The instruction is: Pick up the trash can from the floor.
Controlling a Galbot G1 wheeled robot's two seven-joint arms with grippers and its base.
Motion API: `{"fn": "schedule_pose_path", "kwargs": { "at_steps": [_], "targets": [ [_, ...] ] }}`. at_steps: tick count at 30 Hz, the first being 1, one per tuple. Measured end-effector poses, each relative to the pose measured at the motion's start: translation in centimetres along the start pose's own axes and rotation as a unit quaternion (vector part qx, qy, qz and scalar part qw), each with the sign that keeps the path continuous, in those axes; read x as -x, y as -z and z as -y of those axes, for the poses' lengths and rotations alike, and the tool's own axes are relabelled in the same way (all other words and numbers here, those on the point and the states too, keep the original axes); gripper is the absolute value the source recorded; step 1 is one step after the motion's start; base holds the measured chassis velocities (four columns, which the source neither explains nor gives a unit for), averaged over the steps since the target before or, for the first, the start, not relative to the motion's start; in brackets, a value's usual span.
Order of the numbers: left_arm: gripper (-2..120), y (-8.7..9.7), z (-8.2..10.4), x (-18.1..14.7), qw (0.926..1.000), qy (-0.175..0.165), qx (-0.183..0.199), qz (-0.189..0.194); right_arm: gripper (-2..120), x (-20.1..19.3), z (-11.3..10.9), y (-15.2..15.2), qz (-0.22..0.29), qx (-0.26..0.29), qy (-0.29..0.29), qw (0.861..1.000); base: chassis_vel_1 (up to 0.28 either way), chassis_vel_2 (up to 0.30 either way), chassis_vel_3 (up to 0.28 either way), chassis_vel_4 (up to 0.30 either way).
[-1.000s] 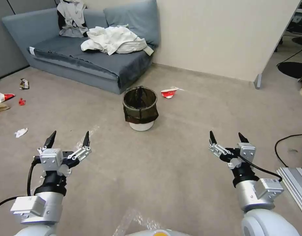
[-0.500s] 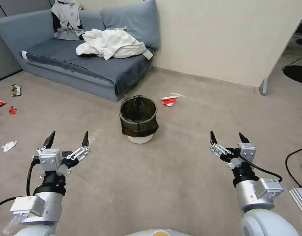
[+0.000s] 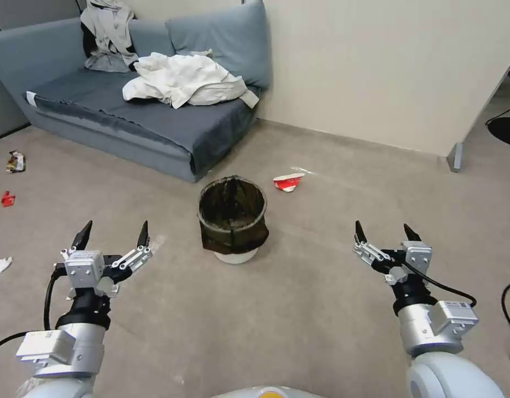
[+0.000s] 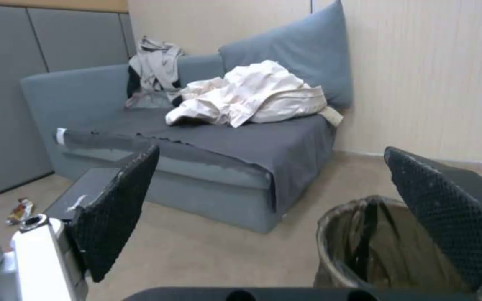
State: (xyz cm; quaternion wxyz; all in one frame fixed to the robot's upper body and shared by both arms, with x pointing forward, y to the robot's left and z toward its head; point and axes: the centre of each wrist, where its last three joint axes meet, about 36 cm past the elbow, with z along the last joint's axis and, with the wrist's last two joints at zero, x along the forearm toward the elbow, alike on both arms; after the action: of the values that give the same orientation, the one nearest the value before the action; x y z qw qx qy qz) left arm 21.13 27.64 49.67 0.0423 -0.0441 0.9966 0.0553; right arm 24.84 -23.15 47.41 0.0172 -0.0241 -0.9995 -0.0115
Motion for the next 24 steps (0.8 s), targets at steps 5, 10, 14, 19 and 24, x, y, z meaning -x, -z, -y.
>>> {"fn": "schedule_pose_path", "kwargs": {
  "at_steps": [5,10,14,19,24],
  "targets": [
    [100,-0.01,0.01,0.01,1.0000,0.000,-0.001,0.000,100,0.01,-0.03,-0.03,0.000,0.000,0.000,1.000,-0.145,0.173,0.166,-0.155],
    [100,-0.01,0.00,0.00,1.0000,0.000,-0.001,0.000,100,0.01,-0.03,-0.03,-0.001,0.000,0.001,1.000,-0.155,0.157,0.159,-0.155],
    [100,-0.02,0.00,-0.02,1.0000,0.001,-0.001,-0.001,100,0.03,-0.05,-0.08,-0.002,0.001,0.001,1.000,-0.167,0.158,0.172,-0.150],
    [100,-0.05,0.16,-0.03,1.0000,-0.001,-0.004,-0.007,100,0.07,-0.14,-0.28,-0.001,0.002,0.002,1.000,-0.160,0.159,0.159,-0.161],
    [100,-0.11,0.21,0.22,0.9999,-0.002,-0.003,-0.015,100,0.07,-0.20,-0.33,0.001,0.002,0.002,1.000,-0.107,0.102,0.102,-0.104]
  ]
}}
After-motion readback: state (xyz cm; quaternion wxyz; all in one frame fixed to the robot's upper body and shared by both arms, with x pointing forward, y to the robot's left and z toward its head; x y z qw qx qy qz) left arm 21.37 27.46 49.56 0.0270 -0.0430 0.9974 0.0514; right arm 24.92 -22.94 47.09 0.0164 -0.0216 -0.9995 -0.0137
